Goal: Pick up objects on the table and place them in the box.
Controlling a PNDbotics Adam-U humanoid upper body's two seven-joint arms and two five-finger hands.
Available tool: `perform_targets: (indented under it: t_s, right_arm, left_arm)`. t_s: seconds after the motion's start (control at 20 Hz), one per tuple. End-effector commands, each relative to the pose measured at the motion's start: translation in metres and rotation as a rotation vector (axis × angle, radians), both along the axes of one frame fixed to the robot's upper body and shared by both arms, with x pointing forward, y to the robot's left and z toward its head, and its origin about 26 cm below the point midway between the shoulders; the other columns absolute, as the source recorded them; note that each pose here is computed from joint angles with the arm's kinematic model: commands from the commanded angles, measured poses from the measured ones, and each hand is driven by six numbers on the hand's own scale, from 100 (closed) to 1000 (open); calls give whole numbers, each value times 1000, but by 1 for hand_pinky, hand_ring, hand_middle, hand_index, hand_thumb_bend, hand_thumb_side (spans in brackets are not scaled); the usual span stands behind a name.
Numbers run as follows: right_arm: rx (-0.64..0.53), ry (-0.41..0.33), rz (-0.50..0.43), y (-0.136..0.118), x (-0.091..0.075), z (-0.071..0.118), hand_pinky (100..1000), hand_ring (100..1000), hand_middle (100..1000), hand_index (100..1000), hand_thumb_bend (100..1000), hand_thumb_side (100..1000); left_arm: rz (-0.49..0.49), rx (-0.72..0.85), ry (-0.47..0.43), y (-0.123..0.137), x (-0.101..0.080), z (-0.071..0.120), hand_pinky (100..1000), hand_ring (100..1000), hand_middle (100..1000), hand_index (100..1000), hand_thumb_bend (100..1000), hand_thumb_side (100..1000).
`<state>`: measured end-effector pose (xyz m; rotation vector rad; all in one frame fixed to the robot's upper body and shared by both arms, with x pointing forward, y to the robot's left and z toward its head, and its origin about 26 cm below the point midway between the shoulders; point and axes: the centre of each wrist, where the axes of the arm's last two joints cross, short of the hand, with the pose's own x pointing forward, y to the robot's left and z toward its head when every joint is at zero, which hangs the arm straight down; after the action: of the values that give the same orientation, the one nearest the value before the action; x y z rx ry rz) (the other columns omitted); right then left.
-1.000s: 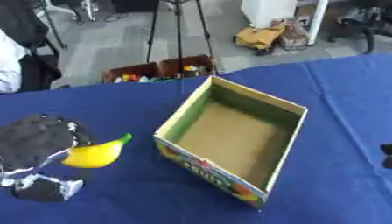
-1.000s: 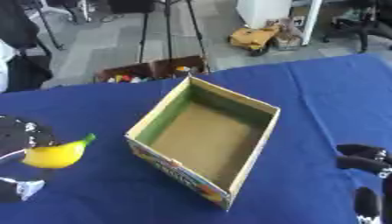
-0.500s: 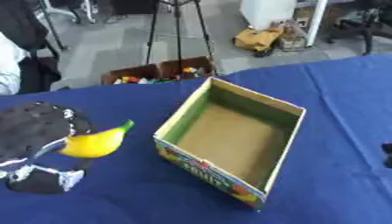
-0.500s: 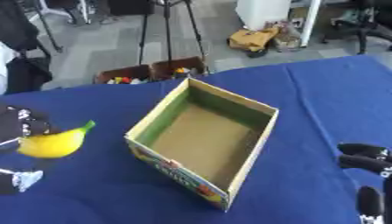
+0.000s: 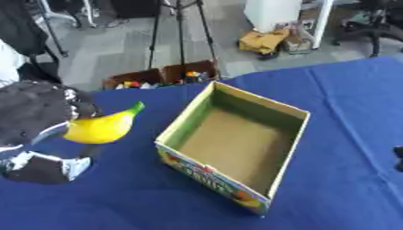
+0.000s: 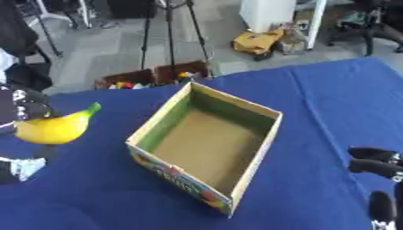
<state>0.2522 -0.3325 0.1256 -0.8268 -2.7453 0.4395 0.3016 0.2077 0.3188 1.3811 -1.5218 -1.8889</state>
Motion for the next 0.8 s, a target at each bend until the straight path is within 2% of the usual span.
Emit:
perform_targets:
  t_s: [0.05, 0.5, 0.8]
  right_arm:
    - [37, -140, 82, -3, -1, 8, 619, 674, 496, 690, 100, 930]
    - [28, -139, 94, -2, 0, 10, 620, 675, 495, 690, 100, 932]
    - [23, -142, 104, -2, 2, 13, 620, 675, 495, 690, 100, 933]
  left_arm:
    - [-21, 1, -47, -3, -6, 16, 615, 668, 603, 683, 100, 407]
    - [-93, -2, -107, -26, -11, 39, 617, 671, 611, 681, 100, 405]
    - [-117, -3, -129, -39, -5, 51, 618, 673, 615, 681, 100, 404]
